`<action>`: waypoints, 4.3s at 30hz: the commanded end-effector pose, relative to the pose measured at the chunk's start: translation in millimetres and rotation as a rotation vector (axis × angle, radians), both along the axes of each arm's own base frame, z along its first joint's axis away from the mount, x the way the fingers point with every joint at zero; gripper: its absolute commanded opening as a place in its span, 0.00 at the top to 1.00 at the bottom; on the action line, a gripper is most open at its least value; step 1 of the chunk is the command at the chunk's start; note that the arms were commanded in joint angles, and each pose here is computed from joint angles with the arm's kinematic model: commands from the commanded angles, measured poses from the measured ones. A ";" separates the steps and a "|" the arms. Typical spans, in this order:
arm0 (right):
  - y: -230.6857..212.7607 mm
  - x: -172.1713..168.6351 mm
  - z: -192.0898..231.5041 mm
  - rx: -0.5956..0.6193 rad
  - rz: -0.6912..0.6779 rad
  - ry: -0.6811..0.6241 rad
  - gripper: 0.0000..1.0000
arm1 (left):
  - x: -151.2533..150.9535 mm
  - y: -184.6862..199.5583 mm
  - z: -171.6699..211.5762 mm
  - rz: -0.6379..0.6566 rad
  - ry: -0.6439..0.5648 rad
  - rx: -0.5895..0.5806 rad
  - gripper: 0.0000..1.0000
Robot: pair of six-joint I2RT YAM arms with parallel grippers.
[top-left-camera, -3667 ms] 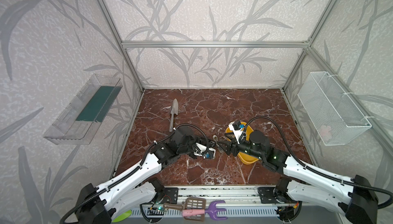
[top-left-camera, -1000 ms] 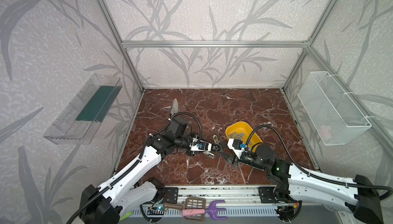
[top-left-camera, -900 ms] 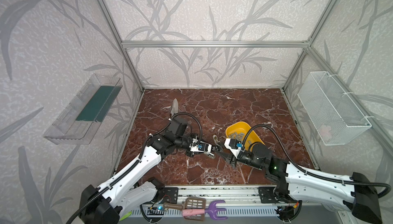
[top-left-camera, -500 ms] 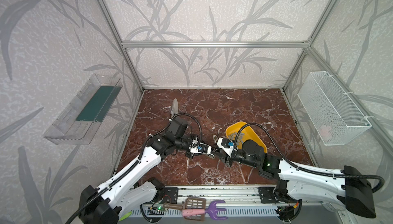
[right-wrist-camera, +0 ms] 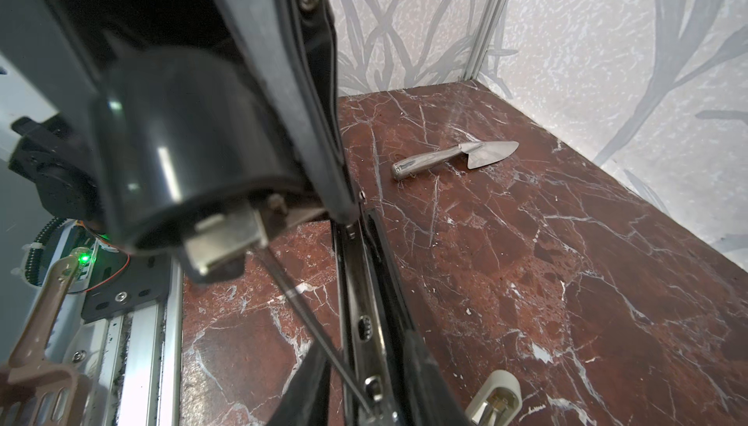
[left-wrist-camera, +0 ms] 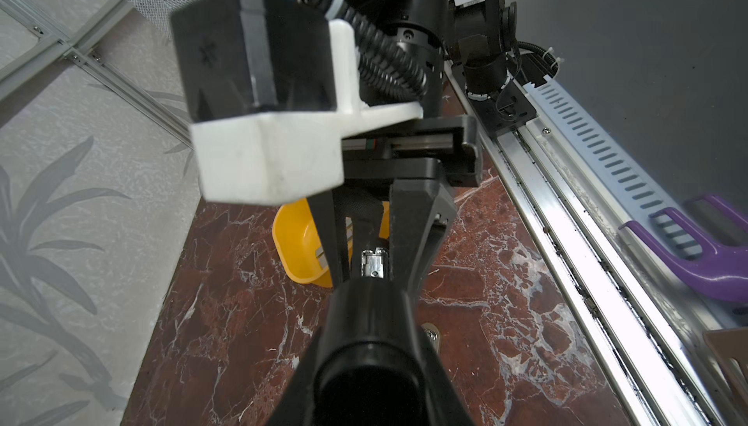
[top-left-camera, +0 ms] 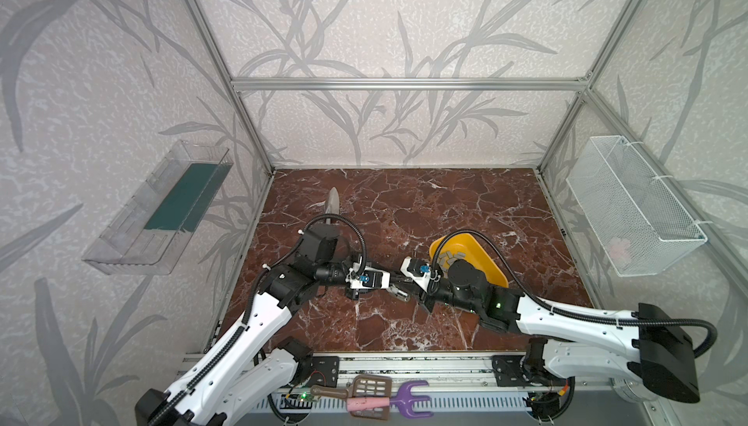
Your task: Load the staples into the stapler
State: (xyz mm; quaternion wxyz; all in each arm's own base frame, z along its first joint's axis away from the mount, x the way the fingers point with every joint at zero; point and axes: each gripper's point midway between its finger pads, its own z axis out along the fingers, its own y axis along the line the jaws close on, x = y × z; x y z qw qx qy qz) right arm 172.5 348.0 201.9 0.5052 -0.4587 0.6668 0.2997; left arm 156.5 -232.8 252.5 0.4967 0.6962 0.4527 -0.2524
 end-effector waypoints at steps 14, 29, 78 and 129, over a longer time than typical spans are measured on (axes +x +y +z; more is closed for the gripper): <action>2.5 0.0 -11.4 -0.047 0.001 0.017 0.66 | -8.1 -2.6 45.8 -0.091 -0.092 -0.163 1.00; 3.1 -12.8 -1.7 0.008 0.069 0.005 1.00 | 35.5 34.3 56.7 0.051 -0.060 -0.215 1.00; -37.3 -19.5 49.7 0.302 -0.028 -0.098 1.00 | 171.1 151.8 31.0 0.744 -0.069 -0.377 0.35; 71.7 -4.6 -155.5 0.063 -0.781 0.242 1.00 | 197.2 218.6 99.5 1.203 -0.061 -0.727 0.01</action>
